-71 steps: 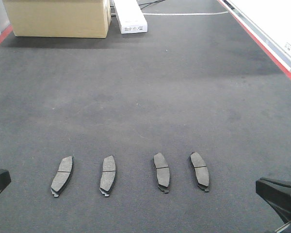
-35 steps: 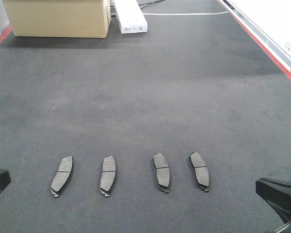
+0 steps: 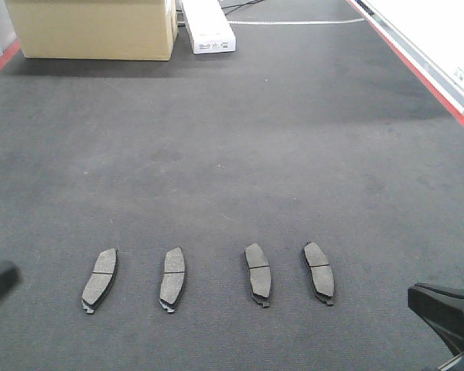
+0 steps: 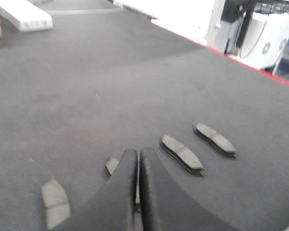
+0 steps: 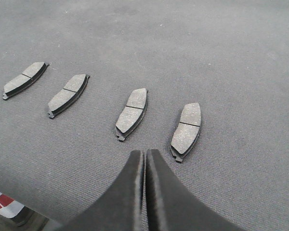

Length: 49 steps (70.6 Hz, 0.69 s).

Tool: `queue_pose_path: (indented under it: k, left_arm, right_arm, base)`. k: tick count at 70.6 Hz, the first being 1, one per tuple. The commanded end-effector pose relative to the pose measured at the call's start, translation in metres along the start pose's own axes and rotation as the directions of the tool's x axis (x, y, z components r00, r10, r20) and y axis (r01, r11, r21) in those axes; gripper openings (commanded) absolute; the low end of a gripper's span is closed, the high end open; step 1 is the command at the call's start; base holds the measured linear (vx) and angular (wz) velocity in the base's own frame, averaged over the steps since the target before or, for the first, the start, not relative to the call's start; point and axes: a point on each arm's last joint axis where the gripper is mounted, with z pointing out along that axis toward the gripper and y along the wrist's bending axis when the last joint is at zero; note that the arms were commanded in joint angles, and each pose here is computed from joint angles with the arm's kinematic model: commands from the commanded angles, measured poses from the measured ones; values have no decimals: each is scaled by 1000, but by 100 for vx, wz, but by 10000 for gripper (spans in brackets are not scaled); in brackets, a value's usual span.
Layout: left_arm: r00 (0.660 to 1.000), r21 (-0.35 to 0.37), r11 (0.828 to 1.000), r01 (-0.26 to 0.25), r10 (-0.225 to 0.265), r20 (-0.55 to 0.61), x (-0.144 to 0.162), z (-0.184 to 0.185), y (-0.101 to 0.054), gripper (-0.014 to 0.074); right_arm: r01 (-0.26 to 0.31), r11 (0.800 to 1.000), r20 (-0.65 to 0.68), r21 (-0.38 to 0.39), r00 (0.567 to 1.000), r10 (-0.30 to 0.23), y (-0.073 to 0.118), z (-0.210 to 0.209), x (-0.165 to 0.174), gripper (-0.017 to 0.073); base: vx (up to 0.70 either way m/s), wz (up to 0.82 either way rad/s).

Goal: Move and align brake pads A on conveyor

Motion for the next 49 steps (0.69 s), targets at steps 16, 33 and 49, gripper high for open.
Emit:
queue_pose_path:
  k: [16, 33, 49]
  left_arm:
    - [945, -335, 942, 26, 87, 317, 18, -52, 21, -6]
    - [950, -512, 859, -17, 173, 259, 58, -50, 35, -6]
    - [963, -517, 856, -15, 151, 223, 90, -36, 45, -6]
  right_arm:
    - [14, 1000, 82, 6, 997, -15, 0, -4, -13, -9]
    - [14, 1000, 82, 6, 997, -15, 0, -4, -13, -9]
    - [14, 1000, 82, 6, 997, -15, 0, -4, -13, -9]
  base:
    - [0, 0]
    - [0, 0]
    - [0, 0]
